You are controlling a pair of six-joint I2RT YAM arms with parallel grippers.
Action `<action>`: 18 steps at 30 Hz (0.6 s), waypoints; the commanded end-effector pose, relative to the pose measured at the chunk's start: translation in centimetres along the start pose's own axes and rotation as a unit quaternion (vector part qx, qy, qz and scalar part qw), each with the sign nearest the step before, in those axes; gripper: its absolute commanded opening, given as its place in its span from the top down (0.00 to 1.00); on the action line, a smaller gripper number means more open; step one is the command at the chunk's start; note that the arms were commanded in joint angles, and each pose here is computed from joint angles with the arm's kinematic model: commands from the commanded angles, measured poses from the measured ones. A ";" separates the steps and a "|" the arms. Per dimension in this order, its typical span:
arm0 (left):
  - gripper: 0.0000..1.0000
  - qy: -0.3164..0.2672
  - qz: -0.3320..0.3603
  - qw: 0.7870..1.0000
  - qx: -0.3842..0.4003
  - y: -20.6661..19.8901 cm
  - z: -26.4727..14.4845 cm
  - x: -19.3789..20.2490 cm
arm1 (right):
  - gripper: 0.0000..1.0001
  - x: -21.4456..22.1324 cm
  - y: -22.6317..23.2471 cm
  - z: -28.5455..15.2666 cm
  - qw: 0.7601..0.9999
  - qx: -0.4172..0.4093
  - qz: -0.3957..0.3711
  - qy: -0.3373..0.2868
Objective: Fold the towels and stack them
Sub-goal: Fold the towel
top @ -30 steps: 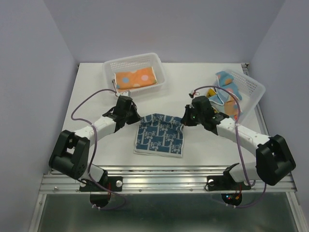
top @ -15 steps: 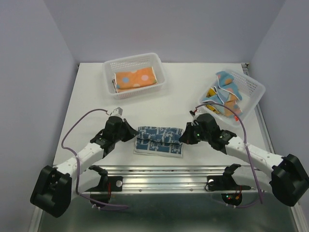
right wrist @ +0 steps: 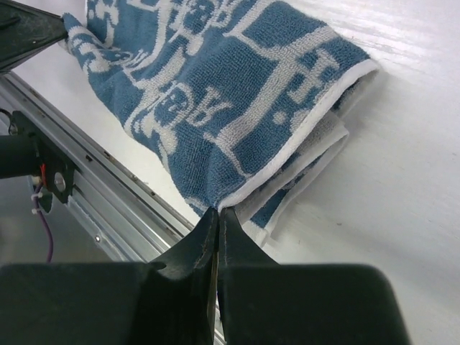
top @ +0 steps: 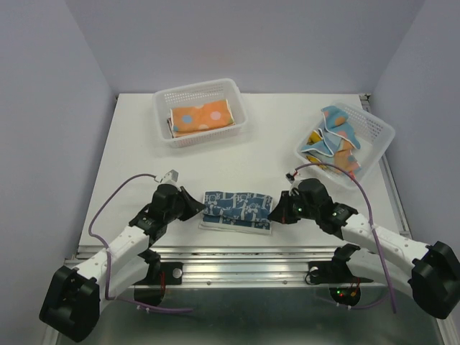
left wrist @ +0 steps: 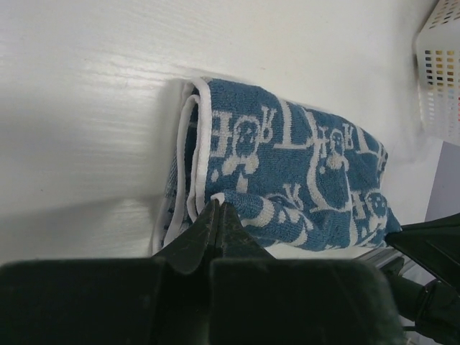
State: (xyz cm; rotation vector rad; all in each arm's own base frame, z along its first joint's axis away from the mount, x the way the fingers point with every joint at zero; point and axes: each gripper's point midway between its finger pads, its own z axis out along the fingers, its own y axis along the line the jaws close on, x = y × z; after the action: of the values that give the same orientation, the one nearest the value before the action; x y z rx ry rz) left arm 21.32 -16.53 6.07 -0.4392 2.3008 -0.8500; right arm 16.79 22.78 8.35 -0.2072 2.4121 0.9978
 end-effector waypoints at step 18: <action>0.01 0.005 -0.022 1.000 -0.012 0.1 -4.0 0.7 | 0.00 1.9 2.5 -2.4 0.996 -0.091 -0.001 -0.011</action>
State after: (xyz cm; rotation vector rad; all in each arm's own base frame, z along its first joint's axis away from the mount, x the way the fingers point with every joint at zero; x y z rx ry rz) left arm 17.66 -14.90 5.20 -0.5151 2.3895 -0.8162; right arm 13.55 22.63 7.72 -0.2142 2.3973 1.1546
